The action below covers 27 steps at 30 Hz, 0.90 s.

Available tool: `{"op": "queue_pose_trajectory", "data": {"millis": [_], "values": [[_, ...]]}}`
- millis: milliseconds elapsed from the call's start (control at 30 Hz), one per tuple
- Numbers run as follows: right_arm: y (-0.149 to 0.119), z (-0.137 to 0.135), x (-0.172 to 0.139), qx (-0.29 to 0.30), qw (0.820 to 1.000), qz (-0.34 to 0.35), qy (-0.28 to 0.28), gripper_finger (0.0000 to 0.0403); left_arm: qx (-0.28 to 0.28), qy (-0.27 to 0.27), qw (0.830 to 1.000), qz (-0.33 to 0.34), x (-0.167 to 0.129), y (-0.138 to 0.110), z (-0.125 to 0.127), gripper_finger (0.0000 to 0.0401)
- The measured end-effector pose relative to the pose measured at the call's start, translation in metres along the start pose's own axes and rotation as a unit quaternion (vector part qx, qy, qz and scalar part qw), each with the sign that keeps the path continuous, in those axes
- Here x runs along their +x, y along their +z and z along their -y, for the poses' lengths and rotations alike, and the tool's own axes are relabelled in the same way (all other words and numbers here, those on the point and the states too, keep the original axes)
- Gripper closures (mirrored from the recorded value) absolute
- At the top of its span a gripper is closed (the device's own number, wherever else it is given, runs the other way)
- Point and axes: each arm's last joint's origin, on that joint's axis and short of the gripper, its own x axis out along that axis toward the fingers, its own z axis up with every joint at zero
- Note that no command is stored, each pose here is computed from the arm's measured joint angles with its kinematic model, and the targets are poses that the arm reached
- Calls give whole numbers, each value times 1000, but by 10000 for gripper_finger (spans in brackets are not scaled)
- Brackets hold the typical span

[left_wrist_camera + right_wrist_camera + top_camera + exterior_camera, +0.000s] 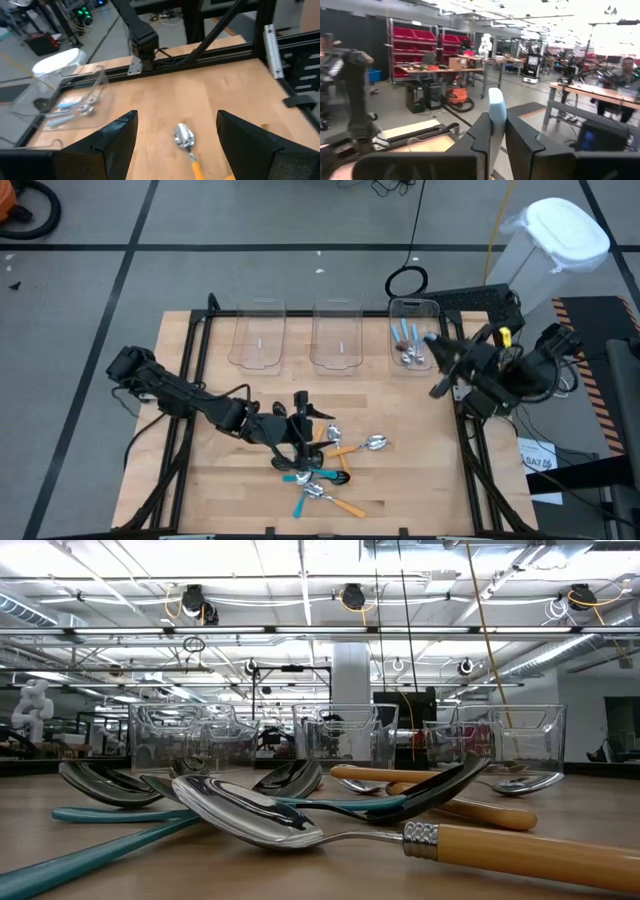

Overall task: Sort silverware by color (type)
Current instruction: Put the light blue spoon into the right transparent bin

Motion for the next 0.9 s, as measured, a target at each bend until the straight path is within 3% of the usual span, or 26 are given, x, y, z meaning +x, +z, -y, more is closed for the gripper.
{"op": "queue_pose_trajectory", "data": {"millis": [433, 900], "values": [[20, 17, 21, 14, 999, -2, 30, 371, -10, -25, 1000, 2, 0, 0, 1, 133], [14, 41, 64, -7, 992, -127, -10, 370, -8, -29, 1000, -3, 4, -2, -2, 133]]}}
